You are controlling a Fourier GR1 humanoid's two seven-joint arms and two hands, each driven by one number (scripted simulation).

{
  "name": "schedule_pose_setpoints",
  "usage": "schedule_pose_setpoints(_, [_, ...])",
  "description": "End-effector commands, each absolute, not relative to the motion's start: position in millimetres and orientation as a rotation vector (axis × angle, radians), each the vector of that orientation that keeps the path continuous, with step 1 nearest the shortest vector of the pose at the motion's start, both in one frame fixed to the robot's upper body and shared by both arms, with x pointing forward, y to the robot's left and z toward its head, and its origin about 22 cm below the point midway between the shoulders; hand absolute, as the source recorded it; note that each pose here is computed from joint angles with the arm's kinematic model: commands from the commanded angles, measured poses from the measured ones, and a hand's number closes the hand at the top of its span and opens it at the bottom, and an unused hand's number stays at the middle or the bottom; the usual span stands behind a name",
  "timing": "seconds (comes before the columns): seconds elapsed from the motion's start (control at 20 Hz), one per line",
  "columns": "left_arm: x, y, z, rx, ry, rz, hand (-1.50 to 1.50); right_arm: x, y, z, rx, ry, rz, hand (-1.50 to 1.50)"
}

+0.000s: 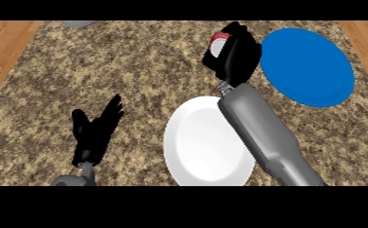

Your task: Pick the can from the plate and place it in the plate

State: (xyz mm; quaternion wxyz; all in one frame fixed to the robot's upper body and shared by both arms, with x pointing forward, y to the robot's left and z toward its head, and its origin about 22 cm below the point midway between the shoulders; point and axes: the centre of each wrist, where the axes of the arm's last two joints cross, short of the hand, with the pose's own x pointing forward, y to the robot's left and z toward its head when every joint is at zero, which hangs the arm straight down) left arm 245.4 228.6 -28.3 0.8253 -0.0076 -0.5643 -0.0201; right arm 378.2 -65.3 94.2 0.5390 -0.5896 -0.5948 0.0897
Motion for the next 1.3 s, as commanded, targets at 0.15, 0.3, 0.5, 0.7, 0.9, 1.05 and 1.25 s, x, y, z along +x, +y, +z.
schedule_pose_setpoints(0.15, [233.5, 227.1, -38.6, -0.014, -1.199, -0.026, 0.0, 388.3, -98.6, 85.1, -1.348, -1.399, -0.246, 1.5])
schedule_pose_setpoints(0.3, [241.9, 235.7, -33.0, -0.002, -1.186, -0.033, 0.0, 399.5, -132.0, 67.7, -1.439, -1.386, -0.276, 1.5])
schedule_pose_setpoints(0.5, [233.2, 250.5, -29.3, -0.01, -1.187, -0.016, 0.0, 404.9, -193.8, 54.8, -1.592, -1.31, -0.312, 1.5])
schedule_pose_setpoints(0.7, [239.7, 239.0, -26.1, -0.004, -1.203, -0.023, 0.0, 415.0, -220.7, 50.8, -1.619, -1.322, -0.352, 1.5])
schedule_pose_setpoints(0.9, [234.1, 242.6, -30.1, -0.001, -1.193, -0.04, 0.0, 415.4, -265.5, 43.0, -1.663, -1.284, -0.393, 1.5])
schedule_pose_setpoints(1.05, [228.7, 234.0, -40.5, -0.006, -1.203, -0.04, 0.0, 412.5, -285.6, 37.1, -1.659, -1.26, -0.382, 1.5])
schedule_pose_setpoints(1.25, [247.9, 226.7, -21.3, -0.024, -1.199, -0.043, 0.0, 408.1, -307.6, 38.3, -1.666, -1.282, -0.374, 1.5])
